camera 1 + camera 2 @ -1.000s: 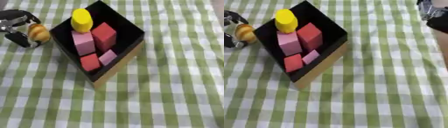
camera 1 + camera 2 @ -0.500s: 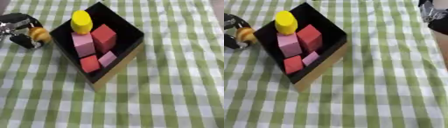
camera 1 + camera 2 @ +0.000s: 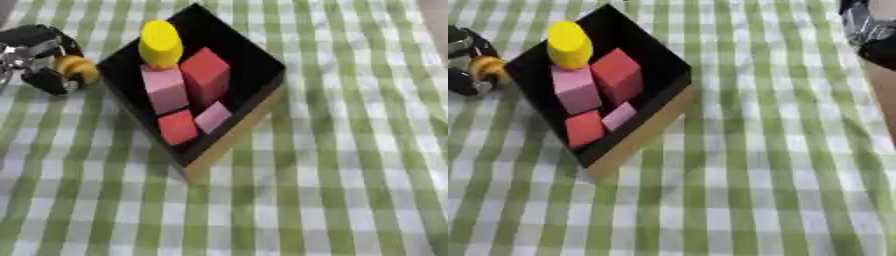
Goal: Pick up objects on the table and place them in the box.
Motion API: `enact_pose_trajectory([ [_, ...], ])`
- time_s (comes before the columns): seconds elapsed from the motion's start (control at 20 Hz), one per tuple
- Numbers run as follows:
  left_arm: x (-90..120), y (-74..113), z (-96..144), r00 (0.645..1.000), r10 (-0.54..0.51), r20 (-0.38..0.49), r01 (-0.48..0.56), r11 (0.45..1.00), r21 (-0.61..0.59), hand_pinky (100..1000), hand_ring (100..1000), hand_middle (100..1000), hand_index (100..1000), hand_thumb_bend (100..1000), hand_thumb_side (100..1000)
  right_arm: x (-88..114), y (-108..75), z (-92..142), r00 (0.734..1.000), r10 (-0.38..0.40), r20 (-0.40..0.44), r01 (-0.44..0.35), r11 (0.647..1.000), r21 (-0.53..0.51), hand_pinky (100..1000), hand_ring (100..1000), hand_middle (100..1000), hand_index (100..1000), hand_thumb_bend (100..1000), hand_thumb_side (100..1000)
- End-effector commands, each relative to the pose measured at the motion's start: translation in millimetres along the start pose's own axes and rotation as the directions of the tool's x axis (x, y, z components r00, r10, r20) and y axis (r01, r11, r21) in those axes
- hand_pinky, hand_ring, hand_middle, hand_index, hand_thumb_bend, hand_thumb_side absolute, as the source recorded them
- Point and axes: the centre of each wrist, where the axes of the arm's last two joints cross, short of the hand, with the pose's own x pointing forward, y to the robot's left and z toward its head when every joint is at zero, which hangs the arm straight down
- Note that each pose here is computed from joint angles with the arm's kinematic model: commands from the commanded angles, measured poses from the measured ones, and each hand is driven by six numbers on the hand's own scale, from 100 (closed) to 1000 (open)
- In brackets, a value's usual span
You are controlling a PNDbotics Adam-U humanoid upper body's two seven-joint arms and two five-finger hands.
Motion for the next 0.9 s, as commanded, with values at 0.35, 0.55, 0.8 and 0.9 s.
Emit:
enact_pose_trajectory([
  [0.35,-4.5,22.4,12.6,0.999,-0.037,-0.003,0.037,0.996,0.077,788,683,624,704,135,100,1.0,-9.2,0.2,1.0,0.019,0.003,-0.019,1.0,-0.023,787,678,580,843,100,573],
  [0.55,-2.1,29.4,17.7,0.999,-0.052,0.004,0.051,0.993,0.108,783,674,615,698,128,100,0.4,-8.7,1.1,1.0,0.018,0.0,-0.018,1.0,-0.02,788,678,581,843,100,567],
  [0.8,5.8,42.6,26.1,0.997,-0.072,0.03,0.066,0.985,0.161,782,673,615,698,121,100,0.0,-8.9,1.5,1.0,0.017,-0.001,-0.017,1.0,-0.02,788,678,581,842,100,553],
  [0.9,12.9,49.3,31.1,0.994,-0.093,0.053,0.082,0.979,0.189,785,679,617,701,122,100,0.1,-8.9,1.4,1.0,0.017,0.001,-0.017,1.0,-0.019,788,678,582,842,100,550],
])
